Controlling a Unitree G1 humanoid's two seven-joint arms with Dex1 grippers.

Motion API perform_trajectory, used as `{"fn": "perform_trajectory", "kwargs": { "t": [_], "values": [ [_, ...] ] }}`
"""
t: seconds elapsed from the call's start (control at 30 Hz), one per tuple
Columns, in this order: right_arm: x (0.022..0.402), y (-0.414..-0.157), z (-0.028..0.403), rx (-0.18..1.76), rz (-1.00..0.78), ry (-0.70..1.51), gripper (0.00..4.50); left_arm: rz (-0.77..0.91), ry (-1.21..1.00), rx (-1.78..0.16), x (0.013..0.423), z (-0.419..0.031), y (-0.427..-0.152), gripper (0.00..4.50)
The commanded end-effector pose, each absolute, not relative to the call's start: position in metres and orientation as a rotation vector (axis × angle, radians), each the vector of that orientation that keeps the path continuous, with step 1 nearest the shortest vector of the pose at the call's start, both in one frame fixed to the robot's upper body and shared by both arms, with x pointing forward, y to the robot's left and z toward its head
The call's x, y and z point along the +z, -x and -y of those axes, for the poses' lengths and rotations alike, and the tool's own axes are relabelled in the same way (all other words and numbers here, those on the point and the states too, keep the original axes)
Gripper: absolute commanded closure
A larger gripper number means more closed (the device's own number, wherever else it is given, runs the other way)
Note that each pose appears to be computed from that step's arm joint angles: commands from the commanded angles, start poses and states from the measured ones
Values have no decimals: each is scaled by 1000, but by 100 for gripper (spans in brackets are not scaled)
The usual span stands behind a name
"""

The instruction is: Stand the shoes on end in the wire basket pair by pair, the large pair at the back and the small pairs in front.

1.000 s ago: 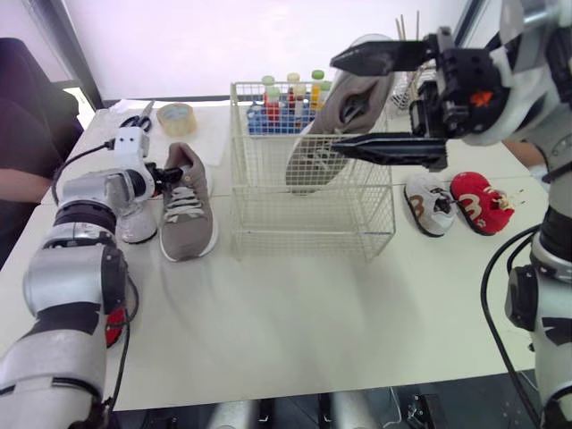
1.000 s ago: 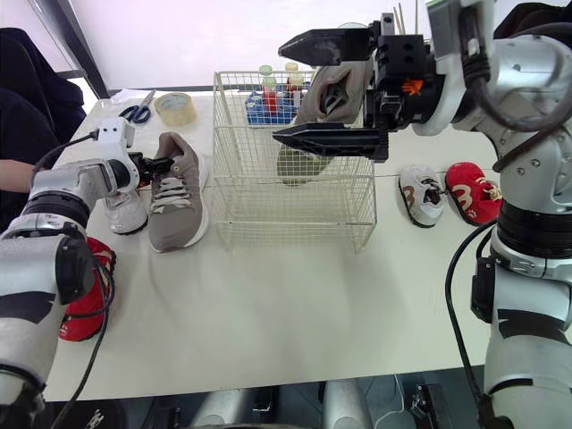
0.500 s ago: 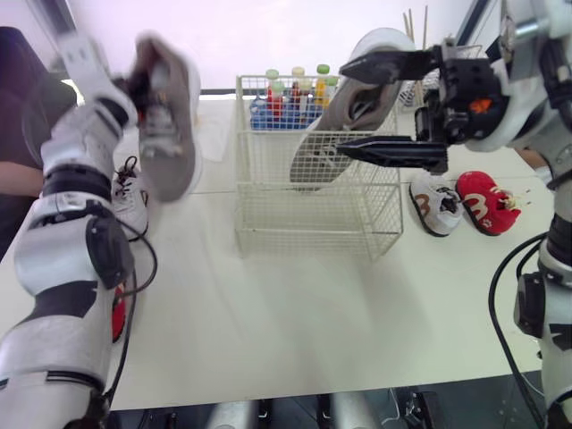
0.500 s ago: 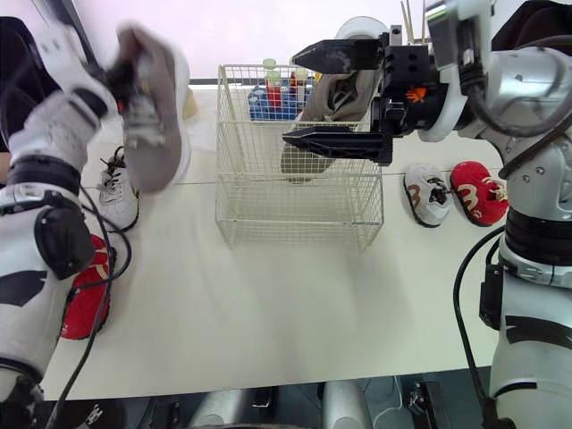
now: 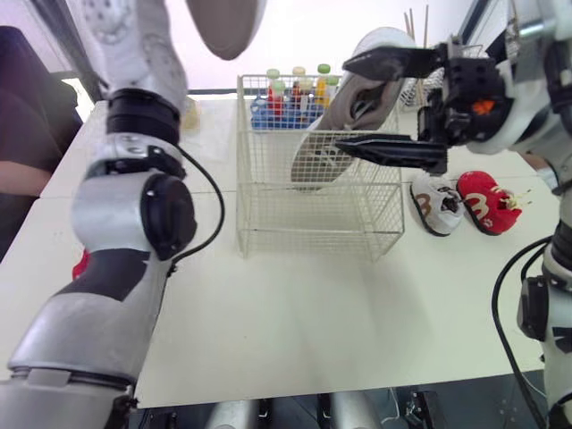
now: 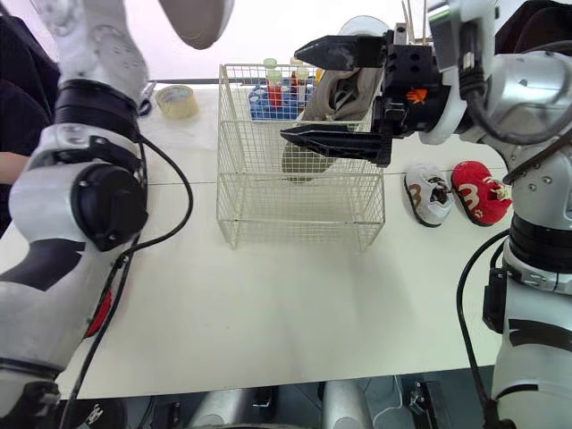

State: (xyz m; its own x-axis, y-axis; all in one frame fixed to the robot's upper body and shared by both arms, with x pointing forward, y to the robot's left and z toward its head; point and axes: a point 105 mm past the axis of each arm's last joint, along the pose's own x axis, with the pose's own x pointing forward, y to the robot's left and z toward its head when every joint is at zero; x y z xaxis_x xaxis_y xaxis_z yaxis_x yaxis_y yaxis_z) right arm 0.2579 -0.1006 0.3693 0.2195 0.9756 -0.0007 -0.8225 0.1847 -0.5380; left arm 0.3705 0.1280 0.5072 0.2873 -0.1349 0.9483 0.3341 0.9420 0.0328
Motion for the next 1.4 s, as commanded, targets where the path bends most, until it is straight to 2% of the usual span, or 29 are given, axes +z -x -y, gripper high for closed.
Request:
{"fn": "perform_trajectory", "kwargs": {
  "t": [0.03,0.23,0.5,0.8,0.97,1.03,1.07,1.3,1.4],
  "values": [
    [378,-246,104,1273,430,512,0,1354,133,-327,514,-108,-352,447],
    [378,-241,106,1239,425,506,0,1357,73,-332,482,-75,-358,447],
    [378,-236,108,1214,416,502,0,1301,3,-260,446,-62,-372,447],
    [380,-233,110,1199,407,506,0,1155,-77,-201,392,-58,-397,447],
    [380,-235,110,1202,406,502,0,1052,-49,-192,364,-61,-410,447],
    [379,-236,110,1205,405,500,0,1015,-24,-188,356,-62,-414,356],
    [379,-236,110,1206,405,499,0,1005,-11,-189,354,-63,-415,331],
    [378,-239,108,1217,407,493,0,917,19,-261,330,-58,-421,1],
    [378,-240,107,1221,410,492,0,882,23,-270,323,-63,-423,1]
  ]
}}
